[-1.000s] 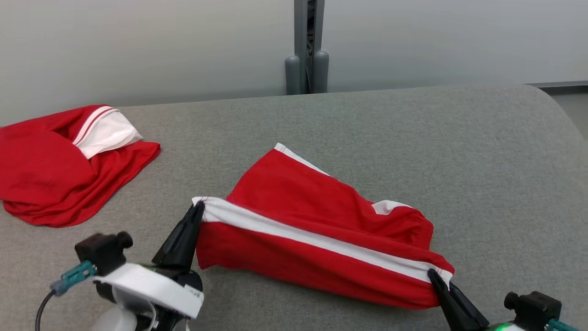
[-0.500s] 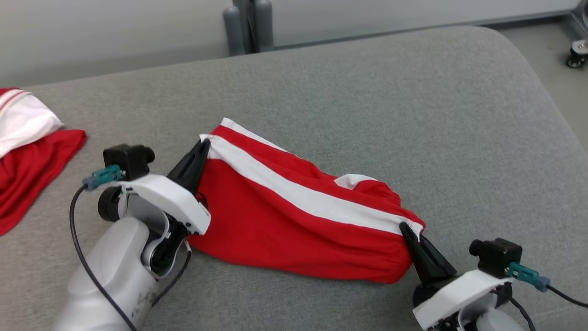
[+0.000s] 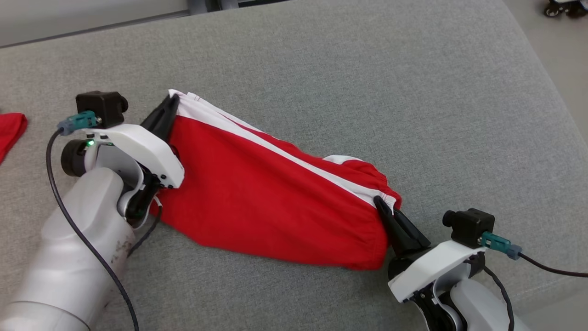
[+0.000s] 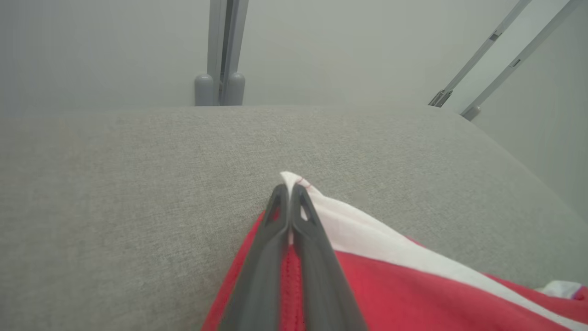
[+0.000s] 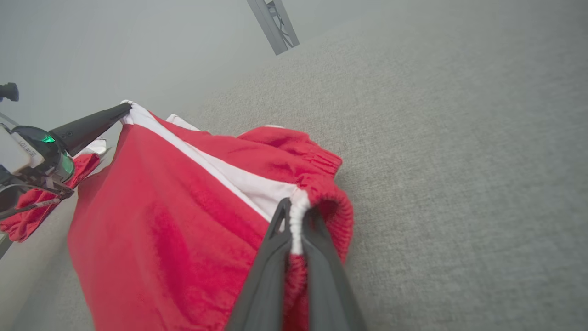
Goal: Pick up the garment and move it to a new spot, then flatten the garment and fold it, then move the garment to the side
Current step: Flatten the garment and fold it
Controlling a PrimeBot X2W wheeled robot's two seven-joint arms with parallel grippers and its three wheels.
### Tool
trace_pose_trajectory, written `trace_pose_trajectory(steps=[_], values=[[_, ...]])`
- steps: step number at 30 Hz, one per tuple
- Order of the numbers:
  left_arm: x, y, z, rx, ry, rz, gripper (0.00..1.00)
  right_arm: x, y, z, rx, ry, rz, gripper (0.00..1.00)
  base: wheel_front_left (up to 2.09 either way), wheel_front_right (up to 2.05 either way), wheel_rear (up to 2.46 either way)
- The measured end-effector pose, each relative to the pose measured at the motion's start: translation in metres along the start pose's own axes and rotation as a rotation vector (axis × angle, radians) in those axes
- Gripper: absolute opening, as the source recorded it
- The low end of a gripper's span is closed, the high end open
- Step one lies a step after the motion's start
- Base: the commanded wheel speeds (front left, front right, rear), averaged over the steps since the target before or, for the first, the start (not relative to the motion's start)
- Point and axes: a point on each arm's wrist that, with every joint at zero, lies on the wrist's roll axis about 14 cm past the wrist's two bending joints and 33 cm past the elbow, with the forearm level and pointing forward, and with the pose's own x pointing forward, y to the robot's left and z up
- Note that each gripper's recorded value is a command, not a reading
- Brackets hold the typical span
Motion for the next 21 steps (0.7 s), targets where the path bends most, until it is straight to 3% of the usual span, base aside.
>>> trace_pose_trajectory(steps=[13,14,15,16,17,18,19,21], values=[[0.022,0.018,-0.009,0.038,0.062,0.033,0.00,0.014,-0.009,-0.008,0.001,0.029,-0.025,0.00,0.00,0.00,0.00],[0.023,0.019,-0.011,0.037,0.069,0.036,0.00,0.015,-0.011,-0.007,-0.001,0.026,-0.031,0.11,0.00,0.00,0.00],[0.025,0.019,-0.013,0.043,0.079,0.034,0.00,0.016,-0.012,-0.006,-0.001,0.025,-0.035,0.35,0.00,0.00,0.00],[0.026,0.018,-0.015,0.048,0.085,0.032,0.14,0.017,-0.013,-0.006,-0.001,0.026,-0.037,0.76,0.00,0.00,0.00],[0.027,0.018,-0.016,0.052,0.092,0.031,0.21,0.017,-0.013,-0.007,0.001,0.026,-0.039,1.00,0.00,0.00,0.00],[0.027,0.018,-0.017,0.057,0.100,0.032,0.36,0.017,-0.013,-0.007,0.003,0.027,-0.040,1.00,0.00,0.00,0.00],[0.027,0.018,-0.017,0.066,0.104,0.033,0.71,0.017,-0.013,-0.007,0.002,0.027,-0.041,1.00,0.00,0.00,0.00],[0.026,0.020,-0.016,0.082,0.103,0.038,1.00,0.017,-0.013,-0.007,-0.004,0.025,-0.041,1.00,0.00,0.00,0.00]])
